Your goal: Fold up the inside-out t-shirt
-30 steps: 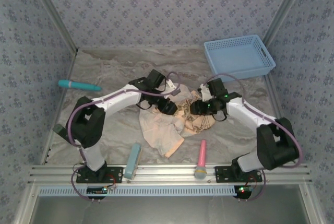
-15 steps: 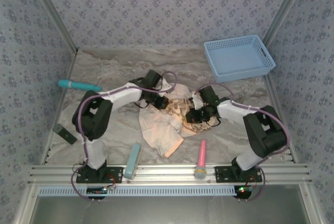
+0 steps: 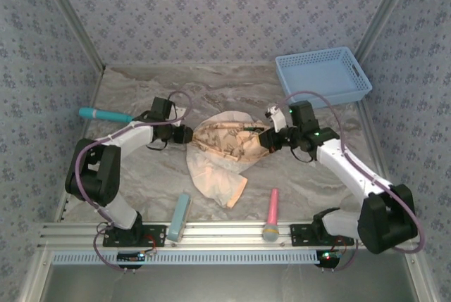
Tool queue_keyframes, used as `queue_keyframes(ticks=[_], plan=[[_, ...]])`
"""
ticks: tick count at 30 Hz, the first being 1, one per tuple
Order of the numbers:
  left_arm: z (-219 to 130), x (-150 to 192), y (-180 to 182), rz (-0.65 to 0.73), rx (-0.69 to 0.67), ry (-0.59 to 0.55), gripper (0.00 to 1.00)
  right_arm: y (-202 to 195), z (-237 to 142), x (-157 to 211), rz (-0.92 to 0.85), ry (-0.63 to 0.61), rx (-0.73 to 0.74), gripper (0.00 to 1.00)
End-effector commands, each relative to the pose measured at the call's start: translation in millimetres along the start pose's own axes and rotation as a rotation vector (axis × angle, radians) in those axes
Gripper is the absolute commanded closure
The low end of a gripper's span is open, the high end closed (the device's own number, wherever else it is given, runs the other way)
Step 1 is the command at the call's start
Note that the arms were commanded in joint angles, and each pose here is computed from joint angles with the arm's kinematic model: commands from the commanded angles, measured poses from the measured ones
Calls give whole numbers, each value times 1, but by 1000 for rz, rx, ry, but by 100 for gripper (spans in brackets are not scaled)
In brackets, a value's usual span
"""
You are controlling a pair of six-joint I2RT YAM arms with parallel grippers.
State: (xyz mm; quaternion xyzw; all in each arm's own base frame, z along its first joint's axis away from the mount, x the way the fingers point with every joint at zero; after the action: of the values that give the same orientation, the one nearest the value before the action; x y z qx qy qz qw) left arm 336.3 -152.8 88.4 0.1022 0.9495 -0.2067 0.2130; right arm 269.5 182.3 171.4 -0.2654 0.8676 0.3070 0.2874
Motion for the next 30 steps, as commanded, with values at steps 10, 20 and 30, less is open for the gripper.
queue_keyframes(ticks=[10, 20, 30], plan=[[-37, -21, -168, 425, 378, -60, 36, 16, 7, -8, -32, 1, -97, 100], [36, -25, -170, 470, 259, 21, 59, 7, -2, -15, -11, -29, -73, 100], [-85, -73, -119, 271, 370, -257, 100, -46, -35, -2, 122, -4, 243, 100]])
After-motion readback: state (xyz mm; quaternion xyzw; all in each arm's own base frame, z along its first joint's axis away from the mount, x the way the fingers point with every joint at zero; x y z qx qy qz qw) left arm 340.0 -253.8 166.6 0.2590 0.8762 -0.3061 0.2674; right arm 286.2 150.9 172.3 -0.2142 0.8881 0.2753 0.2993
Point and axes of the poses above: each hand's point on the last joint's axis, 136 mm out from that joint toward the fingers, its own z axis out along the fingers, its own y axis along the line the jaws close on, x = y × z, the point moved 3 cm from there along -z, back along the fingers, and after that the axes turned 2 degrees about -z, right-handed, at the moved point
